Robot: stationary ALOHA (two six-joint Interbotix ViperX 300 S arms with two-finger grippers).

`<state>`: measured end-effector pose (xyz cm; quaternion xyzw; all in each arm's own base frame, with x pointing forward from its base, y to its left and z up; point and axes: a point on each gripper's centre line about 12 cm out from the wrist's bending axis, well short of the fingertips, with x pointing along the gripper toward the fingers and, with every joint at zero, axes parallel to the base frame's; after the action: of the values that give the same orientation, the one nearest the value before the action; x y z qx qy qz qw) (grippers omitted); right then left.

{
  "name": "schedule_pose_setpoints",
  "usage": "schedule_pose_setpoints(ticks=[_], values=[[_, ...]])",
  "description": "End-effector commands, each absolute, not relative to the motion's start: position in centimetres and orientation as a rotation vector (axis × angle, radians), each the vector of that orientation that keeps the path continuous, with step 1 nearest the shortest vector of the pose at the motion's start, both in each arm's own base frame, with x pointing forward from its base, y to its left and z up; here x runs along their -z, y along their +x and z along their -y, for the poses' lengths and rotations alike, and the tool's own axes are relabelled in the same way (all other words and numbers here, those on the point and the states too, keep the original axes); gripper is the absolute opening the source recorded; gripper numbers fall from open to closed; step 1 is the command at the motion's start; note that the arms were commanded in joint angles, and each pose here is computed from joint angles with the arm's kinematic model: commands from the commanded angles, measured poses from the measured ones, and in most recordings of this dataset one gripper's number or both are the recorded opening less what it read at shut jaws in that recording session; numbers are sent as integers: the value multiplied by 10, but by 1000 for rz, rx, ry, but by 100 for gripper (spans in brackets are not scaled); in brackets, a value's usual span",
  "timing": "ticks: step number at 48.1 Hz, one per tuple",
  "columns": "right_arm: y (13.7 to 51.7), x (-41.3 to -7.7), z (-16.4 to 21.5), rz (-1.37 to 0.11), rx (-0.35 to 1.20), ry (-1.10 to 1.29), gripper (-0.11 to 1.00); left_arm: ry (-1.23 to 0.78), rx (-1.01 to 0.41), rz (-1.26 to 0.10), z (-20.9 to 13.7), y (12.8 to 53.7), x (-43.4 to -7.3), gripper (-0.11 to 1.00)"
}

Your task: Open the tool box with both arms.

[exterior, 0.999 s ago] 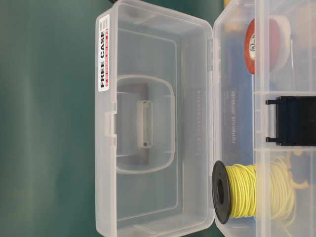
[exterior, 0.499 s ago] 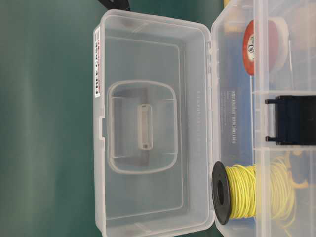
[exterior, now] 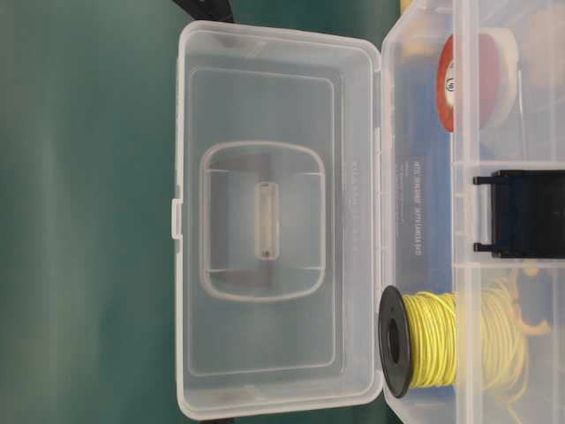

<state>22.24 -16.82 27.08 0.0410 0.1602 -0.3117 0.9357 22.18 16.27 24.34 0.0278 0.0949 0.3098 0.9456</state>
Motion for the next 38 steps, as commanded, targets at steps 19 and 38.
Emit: schedule_pose_setpoints(ticks=[19, 38], values=[[230, -282, 193, -307, 689, 81, 85, 61, -692, -181, -185, 223, -252, 93], [235, -274, 207, -343, 710, 94, 85, 49, -729, -208, -200, 223, -248, 93]])
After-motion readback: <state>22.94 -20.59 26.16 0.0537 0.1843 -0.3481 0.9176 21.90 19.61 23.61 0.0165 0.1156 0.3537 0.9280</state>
